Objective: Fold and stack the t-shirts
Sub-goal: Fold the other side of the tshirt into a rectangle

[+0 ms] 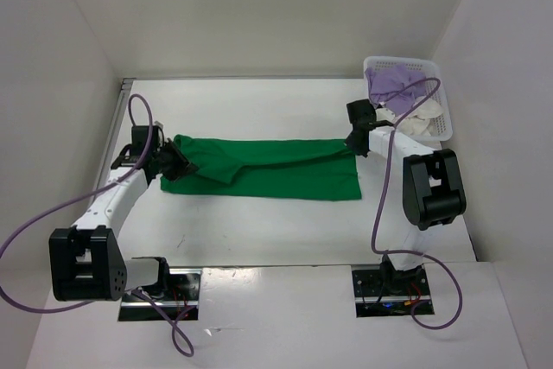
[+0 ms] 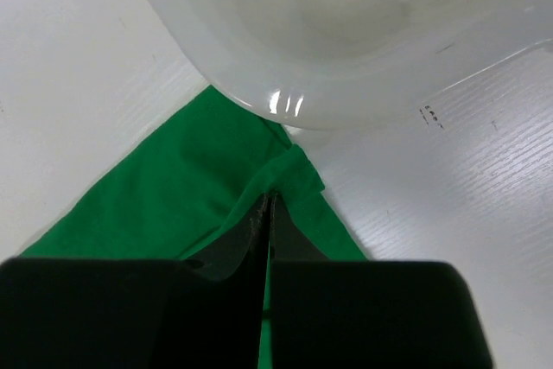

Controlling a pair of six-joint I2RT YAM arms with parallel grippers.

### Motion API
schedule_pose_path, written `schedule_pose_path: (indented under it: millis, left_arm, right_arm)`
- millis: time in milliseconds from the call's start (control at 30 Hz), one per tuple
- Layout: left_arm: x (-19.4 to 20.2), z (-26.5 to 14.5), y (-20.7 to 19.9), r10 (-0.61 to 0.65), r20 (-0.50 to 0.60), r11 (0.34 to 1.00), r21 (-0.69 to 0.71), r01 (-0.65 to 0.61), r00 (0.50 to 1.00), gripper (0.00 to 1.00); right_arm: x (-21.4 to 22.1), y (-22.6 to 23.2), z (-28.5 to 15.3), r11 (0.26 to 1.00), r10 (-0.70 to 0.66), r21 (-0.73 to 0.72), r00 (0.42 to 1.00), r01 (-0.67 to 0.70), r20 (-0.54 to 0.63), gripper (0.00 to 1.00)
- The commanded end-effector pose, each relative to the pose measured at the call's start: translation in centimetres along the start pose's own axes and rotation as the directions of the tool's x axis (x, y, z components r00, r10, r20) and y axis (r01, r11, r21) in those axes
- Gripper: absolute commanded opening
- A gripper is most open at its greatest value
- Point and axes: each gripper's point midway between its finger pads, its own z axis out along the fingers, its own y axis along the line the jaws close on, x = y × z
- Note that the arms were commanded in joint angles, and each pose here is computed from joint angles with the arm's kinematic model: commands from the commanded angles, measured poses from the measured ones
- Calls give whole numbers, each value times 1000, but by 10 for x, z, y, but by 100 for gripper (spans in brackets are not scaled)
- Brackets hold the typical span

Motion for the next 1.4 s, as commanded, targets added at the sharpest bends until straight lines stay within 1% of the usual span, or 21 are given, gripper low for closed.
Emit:
schedule_pose_path:
  millis: [0, 67, 100, 167, 200, 300, 467, 533, 567, 633, 667, 700, 767, 833, 900, 967, 1100, 1200, 1233, 1267, 1367]
  left_arm:
    - [0, -11, 12, 67, 35, 997, -44, -65, 997, 14]
    - [3, -13, 22, 75, 36, 994, -86, -72, 997, 33]
    - [0, -16, 22, 79, 53, 993, -88, -74, 995, 49]
    - [-2, -18, 25, 90, 67, 991, -106, -83, 994, 56]
    - [-7, -20, 20, 94, 79, 992, -98, -86, 992, 58]
    - [-30, -26, 11, 120, 154, 988, -115, -103, 981, 58]
    - [-60, -11, 8, 144, 231, 983, -143, -113, 962, 59]
    - [-63, 2, 14, 142, 223, 981, -161, -107, 964, 59]
    - [-69, 7, 11, 144, 231, 982, -155, -109, 962, 56]
    - [-64, 24, 20, 134, 184, 979, -177, -101, 974, 49]
    - [-62, 33, 26, 140, 162, 975, -193, -107, 977, 40]
    - [-61, 36, 26, 139, 156, 976, -186, -109, 978, 38]
    - [-59, 47, 36, 133, 138, 970, -219, -101, 981, 38]
    - [-66, 54, 33, 135, 146, 971, -214, -102, 980, 43]
    - [-73, 62, 30, 124, 163, 975, -203, -90, 979, 50]
    - [-94, 63, 20, 118, 217, 979, -188, -77, 969, 50]
    - [-127, 71, 13, 133, 299, 974, -215, -69, 945, 50]
    - [-135, 87, 16, 132, 289, 970, -235, -63, 948, 50]
    - [-143, 88, 18, 120, 310, 970, -238, -45, 943, 50]
    - [-148, 90, 14, 121, 322, 972, -228, -47, 939, 48]
    - [-148, 101, 20, 120, 311, 971, -237, -45, 943, 47]
  right_arm:
    - [6, -5, 5, 1000, -11, 28, 1000, 11, -1, 2]
    - [7, -4, 5, 1000, -2, 22, 1000, 2, -8, 9]
    - [5, -1, 1, 1000, 3, 8, 1000, -3, -7, 11]
    - [5, -3, -2, 1000, 4, 5, 1000, -4, -4, 13]
    - [3, -3, -6, 1000, 7, 0, 1000, -7, 0, 18]
    - [-2, 3, -18, 1000, 20, -24, 1000, -20, 14, 28]
    - [-8, 27, -52, 991, 26, -129, 999, -22, 31, 28]
    - [3, 43, -67, 984, -8, -177, 1000, 12, 23, 21]
    - [8, 51, -75, 978, -22, -205, 1000, 25, 17, 18]
    - [34, 72, -93, 959, -76, -275, 997, 70, -13, 11]
    - [48, 80, -99, 948, -92, -307, 995, 77, -35, 5]
    - [59, 87, -106, 940, -107, -331, 993, 84, -53, 4]
    - [91, 110, -127, 895, -177, -428, 982, 129, -74, 4]
    - [126, 124, -141, 857, -239, -496, 960, 139, -144, 4]
    - [158, 146, -166, 798, -316, -577, 936, 175, -154, 4]
    - [190, 160, -179, 758, -375, -623, 911, 194, -172, 4]
    - [227, 195, -203, 668, -425, -724, 887, 173, -180, 4]
    - [255, 209, -203, 645, -465, -744, 862, 173, -203, 9]
    - [260, 214, -201, 639, -470, -751, 858, 168, -208, 16]
    - [271, 216, -195, 640, -484, -747, 849, 178, -212, 19]
    - [272, 229, -191, 632, -470, -756, 860, 171, -198, 28]
